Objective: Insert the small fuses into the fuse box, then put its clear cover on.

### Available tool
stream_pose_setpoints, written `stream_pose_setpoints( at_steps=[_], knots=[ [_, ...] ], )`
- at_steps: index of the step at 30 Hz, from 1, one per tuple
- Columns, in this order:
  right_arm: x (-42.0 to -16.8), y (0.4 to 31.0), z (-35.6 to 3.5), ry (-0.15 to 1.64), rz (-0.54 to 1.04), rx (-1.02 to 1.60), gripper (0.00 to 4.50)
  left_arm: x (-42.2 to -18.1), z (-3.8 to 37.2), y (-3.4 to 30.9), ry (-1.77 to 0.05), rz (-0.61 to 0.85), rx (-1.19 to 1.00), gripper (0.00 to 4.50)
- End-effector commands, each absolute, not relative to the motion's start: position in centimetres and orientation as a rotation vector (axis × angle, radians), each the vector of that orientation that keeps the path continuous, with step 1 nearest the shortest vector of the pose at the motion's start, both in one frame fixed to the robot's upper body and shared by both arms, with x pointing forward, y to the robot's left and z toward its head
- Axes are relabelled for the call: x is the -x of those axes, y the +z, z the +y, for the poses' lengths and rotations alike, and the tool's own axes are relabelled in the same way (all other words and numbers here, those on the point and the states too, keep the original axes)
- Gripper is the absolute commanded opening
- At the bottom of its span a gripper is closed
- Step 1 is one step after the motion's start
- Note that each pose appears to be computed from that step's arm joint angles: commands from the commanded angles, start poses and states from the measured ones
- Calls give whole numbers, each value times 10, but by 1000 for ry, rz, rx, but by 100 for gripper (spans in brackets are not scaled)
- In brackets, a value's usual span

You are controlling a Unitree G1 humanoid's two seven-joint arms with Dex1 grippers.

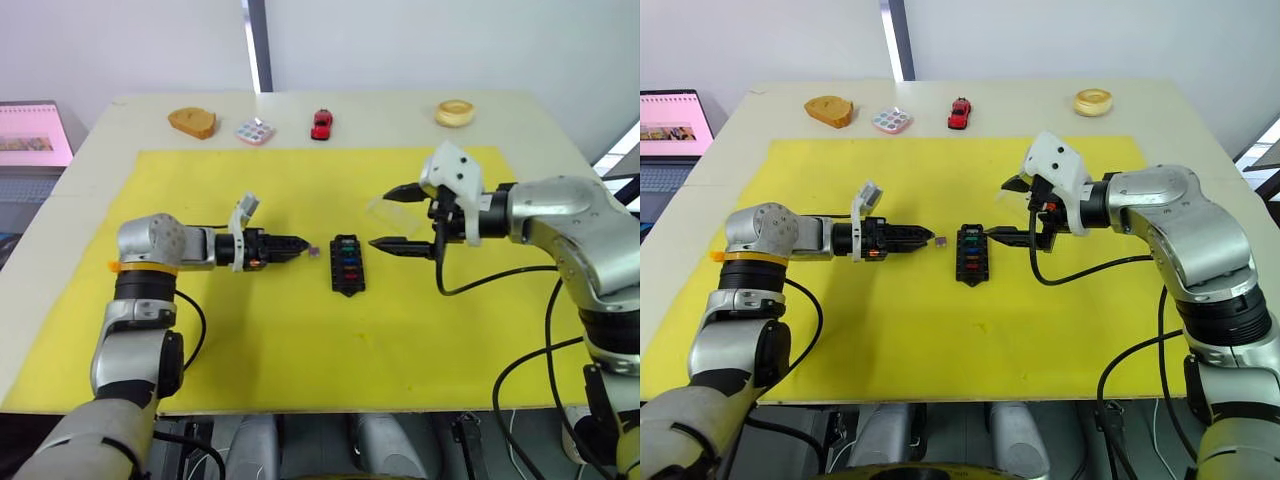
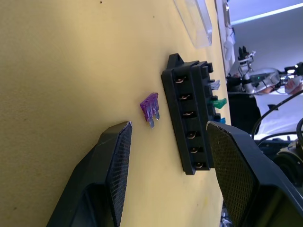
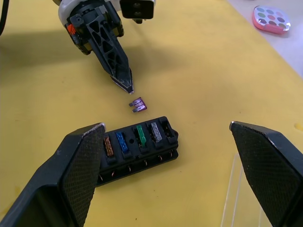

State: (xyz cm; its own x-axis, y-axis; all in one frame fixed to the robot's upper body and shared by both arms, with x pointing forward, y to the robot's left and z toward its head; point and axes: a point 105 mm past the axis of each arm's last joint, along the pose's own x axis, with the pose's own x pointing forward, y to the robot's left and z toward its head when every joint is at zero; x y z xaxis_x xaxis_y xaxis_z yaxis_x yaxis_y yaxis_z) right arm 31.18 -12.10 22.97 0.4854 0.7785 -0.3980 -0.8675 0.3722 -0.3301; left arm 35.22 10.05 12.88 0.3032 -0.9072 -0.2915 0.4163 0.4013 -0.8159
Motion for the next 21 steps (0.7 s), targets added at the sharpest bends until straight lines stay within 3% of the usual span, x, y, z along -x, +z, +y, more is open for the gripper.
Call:
stream_pose_setpoints(
  at_steps=[1, 11, 21],
  knots=[
    [-307, 244, -121, 1050, 128, 565, 450, -358, 92, 128, -977, 840, 686, 266],
    [-305, 243, -123, 1038, 132, 568, 450, -360, 69, 119, -1006, 844, 683, 266],
    [-306, 241, -124, 1030, 137, 569, 450, -360, 79, 107, -963, 862, 643, 266]
  ],
)
